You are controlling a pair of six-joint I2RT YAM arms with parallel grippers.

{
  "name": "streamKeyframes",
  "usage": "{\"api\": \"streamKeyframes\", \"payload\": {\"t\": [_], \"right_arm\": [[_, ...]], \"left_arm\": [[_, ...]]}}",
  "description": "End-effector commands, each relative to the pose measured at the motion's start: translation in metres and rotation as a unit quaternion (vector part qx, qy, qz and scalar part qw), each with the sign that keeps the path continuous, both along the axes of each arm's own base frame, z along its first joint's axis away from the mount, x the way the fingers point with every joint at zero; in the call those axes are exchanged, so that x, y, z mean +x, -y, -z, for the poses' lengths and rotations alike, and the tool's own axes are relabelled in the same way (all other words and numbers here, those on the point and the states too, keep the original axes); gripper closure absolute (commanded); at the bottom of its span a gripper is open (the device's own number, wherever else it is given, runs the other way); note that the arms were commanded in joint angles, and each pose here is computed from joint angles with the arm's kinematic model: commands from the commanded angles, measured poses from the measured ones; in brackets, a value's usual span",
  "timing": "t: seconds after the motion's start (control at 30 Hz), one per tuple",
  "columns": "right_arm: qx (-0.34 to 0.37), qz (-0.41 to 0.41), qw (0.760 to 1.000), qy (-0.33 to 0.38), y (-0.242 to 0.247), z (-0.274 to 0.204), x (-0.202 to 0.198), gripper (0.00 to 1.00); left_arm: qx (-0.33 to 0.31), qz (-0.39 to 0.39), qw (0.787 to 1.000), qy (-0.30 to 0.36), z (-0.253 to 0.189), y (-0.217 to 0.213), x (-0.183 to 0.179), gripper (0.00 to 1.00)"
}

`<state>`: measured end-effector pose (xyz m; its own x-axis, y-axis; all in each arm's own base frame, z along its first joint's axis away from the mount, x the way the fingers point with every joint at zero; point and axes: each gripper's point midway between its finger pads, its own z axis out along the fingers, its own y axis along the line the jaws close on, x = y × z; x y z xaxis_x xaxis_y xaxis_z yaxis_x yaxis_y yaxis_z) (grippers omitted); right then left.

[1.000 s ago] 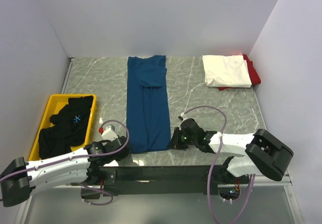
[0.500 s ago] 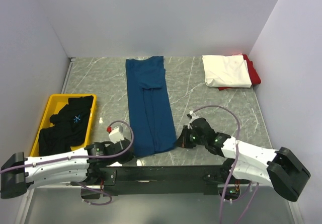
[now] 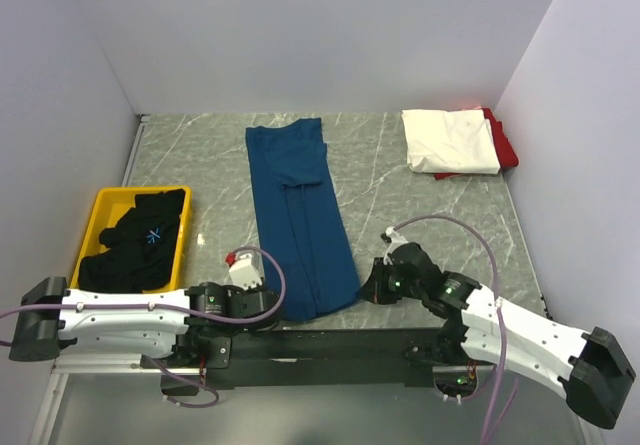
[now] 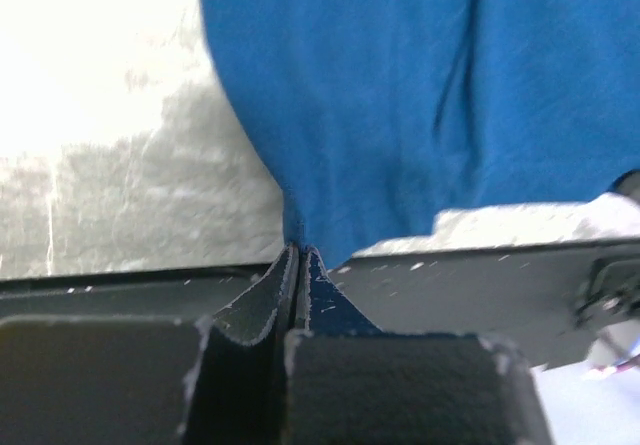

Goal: Fold and stack the t-shirts
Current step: Fold the tshirt

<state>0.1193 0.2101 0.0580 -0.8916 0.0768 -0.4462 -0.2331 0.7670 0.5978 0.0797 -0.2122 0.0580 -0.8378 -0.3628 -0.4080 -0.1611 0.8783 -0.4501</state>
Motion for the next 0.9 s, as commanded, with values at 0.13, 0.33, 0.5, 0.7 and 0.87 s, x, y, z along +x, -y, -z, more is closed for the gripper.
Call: {"api": "streamKeyframes", "payload": {"t": [0.13,0.33,0.5,0.7,0.87], "right_arm": [[-0.032,-0.001,0.998,0.062,-0.015,-0.045,0.052,1.00],[-0.040,0.002,0.997,0.069,-0.037,-0.070,0.111,1.00],[-0.043,0.013,0.998,0.049,-0.049,-0.069,0.166,1.00],[-0.034,0.030,0.999,0.025,-0.056,-0.060,0.226,1.00],[-0.028,0.042,0.999,0.007,-0.060,-0.053,0.268,1.00]], "left_arm": [[-0.012,-0.044,0.996,0.077,-0.037,-0.001,0.072,1.00],[0.009,-0.081,0.991,0.105,-0.048,-0.017,0.131,1.00],[0.025,-0.114,0.987,0.114,-0.056,-0.026,0.180,1.00],[0.043,-0.143,0.983,0.108,-0.057,-0.036,0.235,1.00],[0.052,-0.160,0.982,0.087,-0.045,-0.048,0.268,1.00]]}}
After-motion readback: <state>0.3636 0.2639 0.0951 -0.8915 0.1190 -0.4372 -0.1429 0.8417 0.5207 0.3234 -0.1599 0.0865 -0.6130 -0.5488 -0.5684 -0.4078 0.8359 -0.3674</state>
